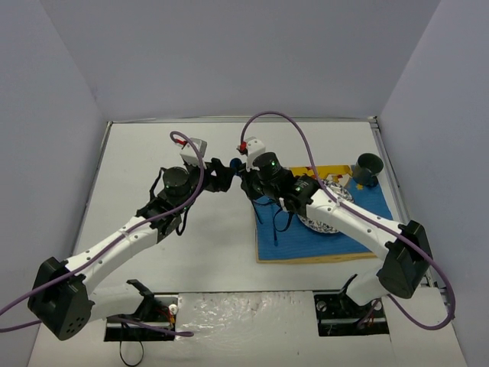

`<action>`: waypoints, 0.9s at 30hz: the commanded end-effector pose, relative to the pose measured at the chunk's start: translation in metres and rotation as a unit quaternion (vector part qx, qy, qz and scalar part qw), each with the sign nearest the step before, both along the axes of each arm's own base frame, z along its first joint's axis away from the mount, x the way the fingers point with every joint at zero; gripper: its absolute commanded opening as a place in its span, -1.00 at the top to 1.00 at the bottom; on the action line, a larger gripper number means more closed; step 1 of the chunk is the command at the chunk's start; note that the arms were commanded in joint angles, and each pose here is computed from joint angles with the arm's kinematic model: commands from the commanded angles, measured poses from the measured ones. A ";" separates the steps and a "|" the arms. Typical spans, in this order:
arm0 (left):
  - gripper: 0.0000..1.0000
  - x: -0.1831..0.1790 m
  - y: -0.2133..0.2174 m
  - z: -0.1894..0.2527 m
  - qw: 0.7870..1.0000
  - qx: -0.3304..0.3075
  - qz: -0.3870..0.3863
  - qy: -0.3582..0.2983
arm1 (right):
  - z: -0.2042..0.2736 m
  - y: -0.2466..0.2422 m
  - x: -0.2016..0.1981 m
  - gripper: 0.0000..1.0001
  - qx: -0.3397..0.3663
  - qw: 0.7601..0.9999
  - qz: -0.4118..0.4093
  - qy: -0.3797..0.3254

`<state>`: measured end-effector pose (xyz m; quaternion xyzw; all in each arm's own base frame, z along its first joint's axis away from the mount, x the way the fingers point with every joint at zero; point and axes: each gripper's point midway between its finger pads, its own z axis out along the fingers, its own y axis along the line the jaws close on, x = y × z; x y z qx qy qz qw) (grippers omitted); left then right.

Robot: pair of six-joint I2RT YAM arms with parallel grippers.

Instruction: Set the dinner table for one person

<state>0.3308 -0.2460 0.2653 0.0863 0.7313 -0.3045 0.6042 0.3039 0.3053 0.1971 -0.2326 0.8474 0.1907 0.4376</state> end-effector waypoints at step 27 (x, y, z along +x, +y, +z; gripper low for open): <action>-0.89 -0.064 0.141 -0.015 0.973 0.153 0.068 0.159 | -0.049 -0.289 0.054 1.00 -0.178 0.951 -0.253 0.014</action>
